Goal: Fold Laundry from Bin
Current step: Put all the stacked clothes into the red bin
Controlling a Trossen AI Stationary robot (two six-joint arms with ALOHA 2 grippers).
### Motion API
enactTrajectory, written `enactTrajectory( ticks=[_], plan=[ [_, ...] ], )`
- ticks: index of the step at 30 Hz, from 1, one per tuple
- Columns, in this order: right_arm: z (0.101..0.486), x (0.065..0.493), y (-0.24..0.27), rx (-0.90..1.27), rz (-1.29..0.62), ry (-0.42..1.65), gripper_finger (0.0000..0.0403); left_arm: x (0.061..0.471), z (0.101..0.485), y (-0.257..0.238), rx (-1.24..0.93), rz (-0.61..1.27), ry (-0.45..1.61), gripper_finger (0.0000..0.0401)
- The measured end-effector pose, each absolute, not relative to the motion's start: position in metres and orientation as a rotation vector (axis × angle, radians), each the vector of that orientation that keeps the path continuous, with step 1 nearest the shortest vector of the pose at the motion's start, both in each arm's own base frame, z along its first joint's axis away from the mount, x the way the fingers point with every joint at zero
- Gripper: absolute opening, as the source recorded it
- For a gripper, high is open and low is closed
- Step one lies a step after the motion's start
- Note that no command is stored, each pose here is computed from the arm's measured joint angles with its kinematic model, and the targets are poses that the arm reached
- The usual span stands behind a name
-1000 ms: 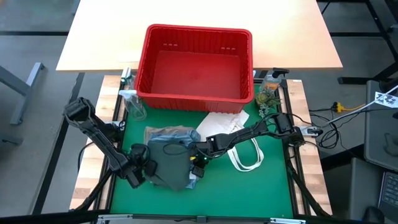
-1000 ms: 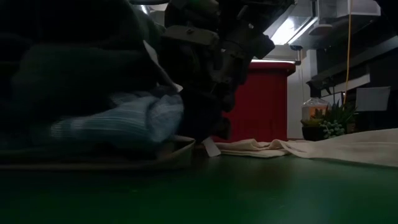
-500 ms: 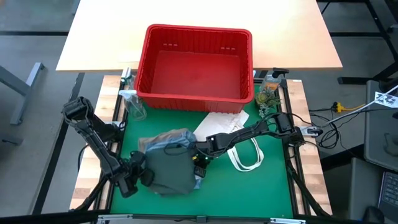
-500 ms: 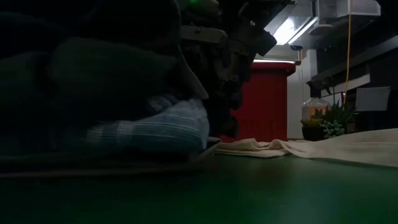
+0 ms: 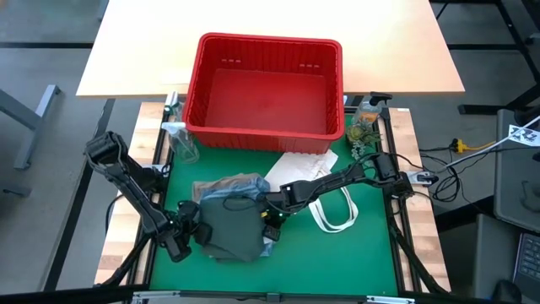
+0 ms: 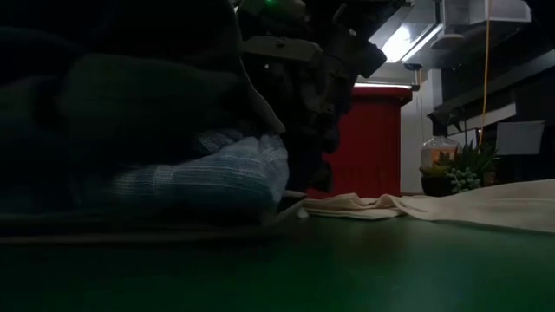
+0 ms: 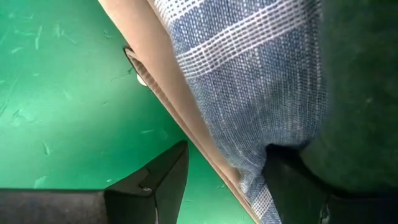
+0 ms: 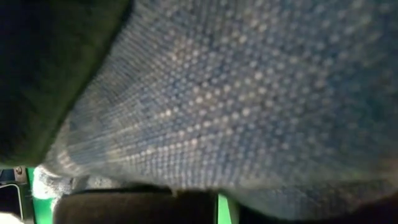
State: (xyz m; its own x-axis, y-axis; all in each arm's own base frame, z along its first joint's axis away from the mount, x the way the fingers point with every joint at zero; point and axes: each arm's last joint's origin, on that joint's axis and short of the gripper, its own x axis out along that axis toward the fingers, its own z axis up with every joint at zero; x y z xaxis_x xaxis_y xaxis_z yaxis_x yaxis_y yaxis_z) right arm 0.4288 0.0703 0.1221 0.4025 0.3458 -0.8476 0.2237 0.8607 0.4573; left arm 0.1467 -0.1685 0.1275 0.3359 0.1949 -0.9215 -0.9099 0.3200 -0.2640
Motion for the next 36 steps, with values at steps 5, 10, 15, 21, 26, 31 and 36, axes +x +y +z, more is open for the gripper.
enactTrajectory(
  ticks=[5, 10, 15, 21, 26, 31, 36],
  plan=[
    [0.123, 0.43, 0.071, 0.561, 0.089, 1.155, 0.0005, 0.148, 0.126, -0.169, -0.95, 0.882, 0.917, 0.0202],
    [0.123, 0.431, 0.071, 0.562, 0.096, 1.137, 0.0005, 0.152, 0.125, -0.167, -0.98, 0.884, 0.905, 0.0202],
    [0.123, 0.432, 0.071, 0.562, 0.099, 1.129, 0.0005, 0.158, 0.125, -0.164, -1.011, 0.886, 0.879, 0.0202],
    [0.124, 0.433, 0.071, 0.562, 0.101, 1.124, 0.0005, 0.163, 0.125, -0.163, -1.037, 0.883, 0.854, 0.0202],
    [0.124, 0.433, 0.071, 0.562, 0.102, 1.12, 0.0005, 0.167, 0.125, -0.161, -1.06, 0.887, 0.841, 0.0193],
    [0.124, 0.433, 0.071, 0.562, 0.103, 1.118, 0.0005, 0.171, 0.125, -0.16, -1.069, 0.879, 0.834, 0.0164],
    [0.124, 0.433, 0.071, 0.562, 0.103, 1.115, 0.0005, 0.172, 0.125, -0.159, -1.059, 0.868, 0.819, 0.0123]
  ],
)
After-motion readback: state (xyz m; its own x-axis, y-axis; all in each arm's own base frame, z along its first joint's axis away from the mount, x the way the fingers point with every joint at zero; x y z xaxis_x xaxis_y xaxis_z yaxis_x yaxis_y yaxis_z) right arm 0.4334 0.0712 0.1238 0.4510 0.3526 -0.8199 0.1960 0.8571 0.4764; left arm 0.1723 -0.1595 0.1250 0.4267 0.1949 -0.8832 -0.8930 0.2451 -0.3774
